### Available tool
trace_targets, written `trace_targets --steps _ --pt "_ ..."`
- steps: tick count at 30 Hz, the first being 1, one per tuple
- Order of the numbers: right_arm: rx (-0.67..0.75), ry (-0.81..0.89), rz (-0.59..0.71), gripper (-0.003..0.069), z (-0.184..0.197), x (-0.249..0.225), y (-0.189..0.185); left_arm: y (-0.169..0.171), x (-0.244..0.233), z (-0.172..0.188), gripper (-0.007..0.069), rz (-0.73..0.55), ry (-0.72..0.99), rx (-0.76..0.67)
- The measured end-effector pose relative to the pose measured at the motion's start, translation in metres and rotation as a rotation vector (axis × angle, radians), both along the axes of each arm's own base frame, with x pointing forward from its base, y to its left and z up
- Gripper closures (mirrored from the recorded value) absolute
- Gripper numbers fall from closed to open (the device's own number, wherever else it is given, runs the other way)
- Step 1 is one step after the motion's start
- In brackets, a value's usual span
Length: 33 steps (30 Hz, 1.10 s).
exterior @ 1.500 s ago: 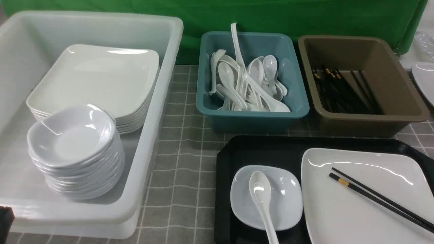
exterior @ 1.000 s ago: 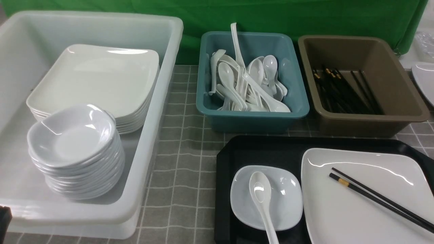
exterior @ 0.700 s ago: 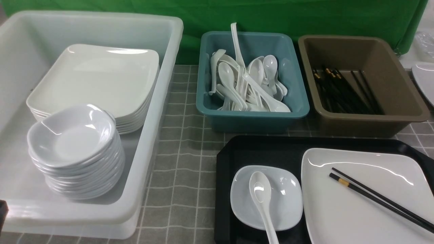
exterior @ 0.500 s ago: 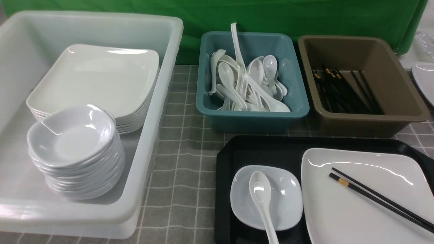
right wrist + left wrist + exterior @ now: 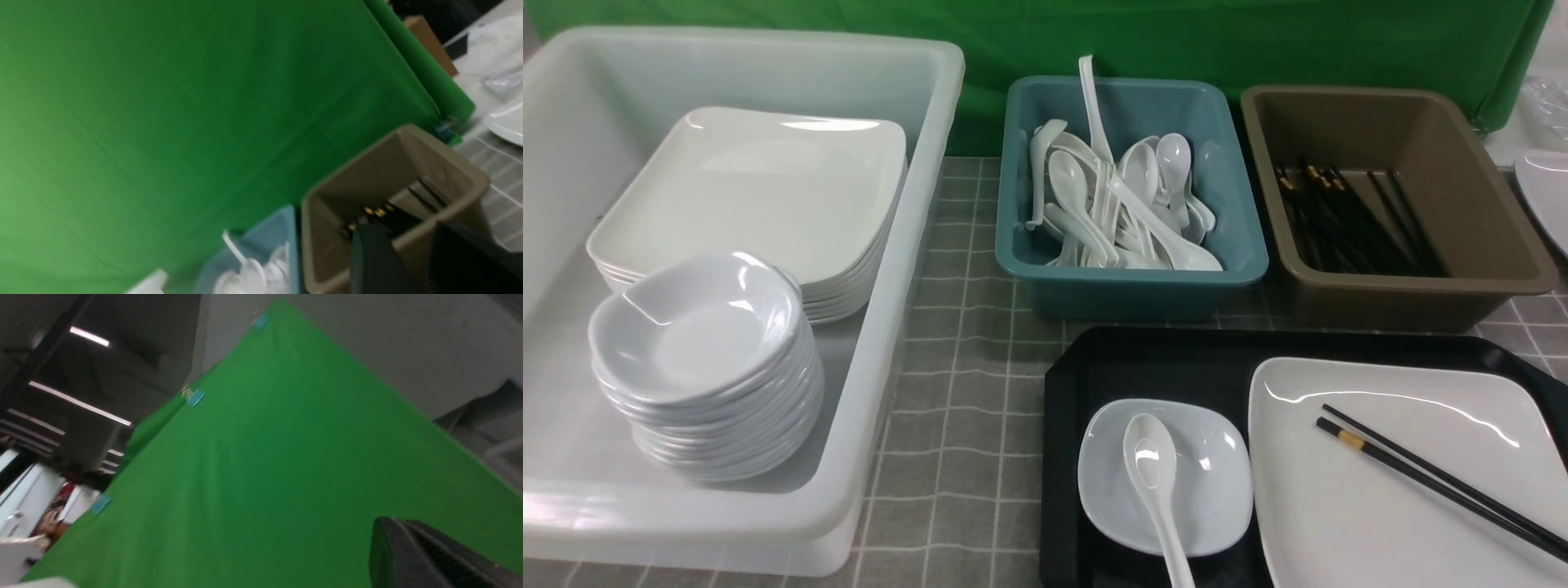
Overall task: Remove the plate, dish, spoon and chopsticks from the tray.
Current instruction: Use the right arm to grab a pair of chopsticks from the plate
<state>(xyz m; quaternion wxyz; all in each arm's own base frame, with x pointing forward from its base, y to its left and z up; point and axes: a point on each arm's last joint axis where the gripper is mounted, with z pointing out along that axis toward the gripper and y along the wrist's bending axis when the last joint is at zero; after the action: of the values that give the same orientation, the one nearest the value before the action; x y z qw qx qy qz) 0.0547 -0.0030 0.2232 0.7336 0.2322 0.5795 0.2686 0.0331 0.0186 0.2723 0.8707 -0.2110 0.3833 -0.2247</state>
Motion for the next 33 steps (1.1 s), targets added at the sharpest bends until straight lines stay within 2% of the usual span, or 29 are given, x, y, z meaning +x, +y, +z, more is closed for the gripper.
trace_targets --steps 3,6,9,11,13,16,17,18,19,20,24,25,29,33 --pt "0.030 -0.041 -0.004 0.0421 0.003 -0.001 -0.001 -0.007 -0.004 0.036 0.0622 -0.052 0.007 0.067" --pt "0.086 -0.117 -0.004 0.0449 0.010 -0.003 -0.003 -0.016 0.005 0.082 0.0622 -0.117 0.176 0.158" --pt "-0.081 -0.055 0.019 0.0584 0.033 -0.002 0.003 -0.023 0.032 0.115 0.0622 -0.174 0.472 0.219" --pt "-0.173 0.022 0.027 0.0616 0.058 0.001 0.005 -0.026 0.055 0.123 0.0622 -0.199 0.650 0.282" --pt "-0.249 0.113 0.064 0.0628 0.082 0.008 0.006 -0.030 0.074 0.124 0.0622 -0.229 0.784 0.348" --pt "-0.450 0.416 0.094 0.0634 0.115 0.030 0.009 -0.041 0.119 0.112 0.0622 -0.374 1.044 0.494" --pt "-0.527 0.553 0.137 0.0635 0.116 0.040 0.011 -0.046 0.133 0.104 0.0622 -0.437 1.110 0.526" --pt "-0.583 0.679 0.118 0.0636 0.120 0.049 0.014 -0.049 0.146 0.094 0.0622 -0.490 1.167 0.548" --pt "-0.662 0.788 0.230 0.0636 0.125 0.057 0.017 -0.054 0.158 0.084 0.0622 -0.557 1.213 0.580" --pt "-0.735 0.925 0.289 0.0636 0.121 0.069 0.021 -0.060 0.172 0.071 0.0622 -0.618 1.257 0.612" --pt "-0.868 1.167 0.402 0.0641 0.110 0.103 0.030 -0.082 0.193 0.048 0.0624 -0.737 1.329 0.725" --pt "-0.882 1.175 0.411 0.0642 0.109 0.108 0.031 -0.083 0.195 0.047 0.0624 -0.744 1.335 0.732" --pt "-0.982 1.382 0.575 0.0642 0.067 0.155 0.034 -0.129 0.192 0.047 0.0624 -0.847 1.352 0.883" --pt "-1.026 1.462 0.673 0.0631 0.032 0.184 0.034 -0.172 0.181 0.047 0.0624 -0.937 1.346 0.991"
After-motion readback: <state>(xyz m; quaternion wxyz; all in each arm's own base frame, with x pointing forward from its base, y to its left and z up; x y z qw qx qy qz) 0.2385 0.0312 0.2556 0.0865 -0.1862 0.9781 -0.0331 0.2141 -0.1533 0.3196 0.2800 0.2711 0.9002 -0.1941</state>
